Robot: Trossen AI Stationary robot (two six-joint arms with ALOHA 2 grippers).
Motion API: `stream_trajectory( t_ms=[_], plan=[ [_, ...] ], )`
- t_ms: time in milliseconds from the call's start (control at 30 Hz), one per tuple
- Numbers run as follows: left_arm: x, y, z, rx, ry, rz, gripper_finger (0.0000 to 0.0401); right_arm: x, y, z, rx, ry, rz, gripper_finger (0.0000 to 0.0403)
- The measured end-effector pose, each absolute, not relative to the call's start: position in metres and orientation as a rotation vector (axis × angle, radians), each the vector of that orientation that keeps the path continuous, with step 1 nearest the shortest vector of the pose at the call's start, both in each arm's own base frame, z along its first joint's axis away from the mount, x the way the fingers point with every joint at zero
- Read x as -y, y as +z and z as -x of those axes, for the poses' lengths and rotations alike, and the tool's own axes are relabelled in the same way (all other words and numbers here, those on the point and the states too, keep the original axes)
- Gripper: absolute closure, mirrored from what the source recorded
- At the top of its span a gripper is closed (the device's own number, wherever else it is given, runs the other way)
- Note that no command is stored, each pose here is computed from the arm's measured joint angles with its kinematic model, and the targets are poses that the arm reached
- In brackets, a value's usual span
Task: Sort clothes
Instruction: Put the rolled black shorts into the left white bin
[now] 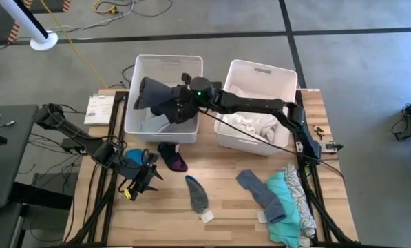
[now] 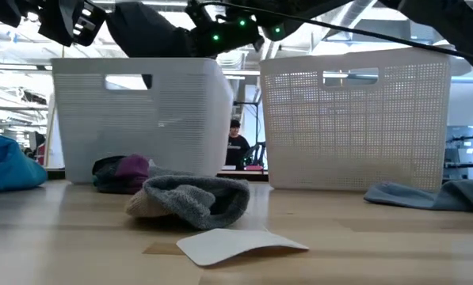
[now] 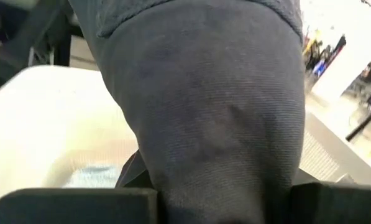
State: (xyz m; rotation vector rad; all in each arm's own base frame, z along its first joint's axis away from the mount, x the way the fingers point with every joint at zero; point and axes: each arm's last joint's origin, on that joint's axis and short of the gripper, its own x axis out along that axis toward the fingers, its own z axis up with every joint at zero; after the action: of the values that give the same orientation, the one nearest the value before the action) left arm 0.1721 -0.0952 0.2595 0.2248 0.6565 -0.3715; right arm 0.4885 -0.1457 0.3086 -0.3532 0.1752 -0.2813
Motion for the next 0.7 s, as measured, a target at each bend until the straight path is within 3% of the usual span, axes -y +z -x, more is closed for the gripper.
stream_trajectory(
  t_ms=[300,533,700],
  plan=[
    [0.095,0.26,-0.172,-0.655,-0.371,-0.224,0.0206,0.149,0.3,-0.484,-0.285,-0.266,0.318,0.0275],
    [0.095,0.26,-0.172,-0.655,-0.37,-0.225,0.0206,0.148,0.297,-0.483,-0.316,-0.254,0.268,0.0174],
    [0.095,0.26,-0.172,-0.655,-0.36,-0.228,0.0206,0.145,0.297,-0.484,-0.304,-0.216,0.263,0.0154]
  ],
)
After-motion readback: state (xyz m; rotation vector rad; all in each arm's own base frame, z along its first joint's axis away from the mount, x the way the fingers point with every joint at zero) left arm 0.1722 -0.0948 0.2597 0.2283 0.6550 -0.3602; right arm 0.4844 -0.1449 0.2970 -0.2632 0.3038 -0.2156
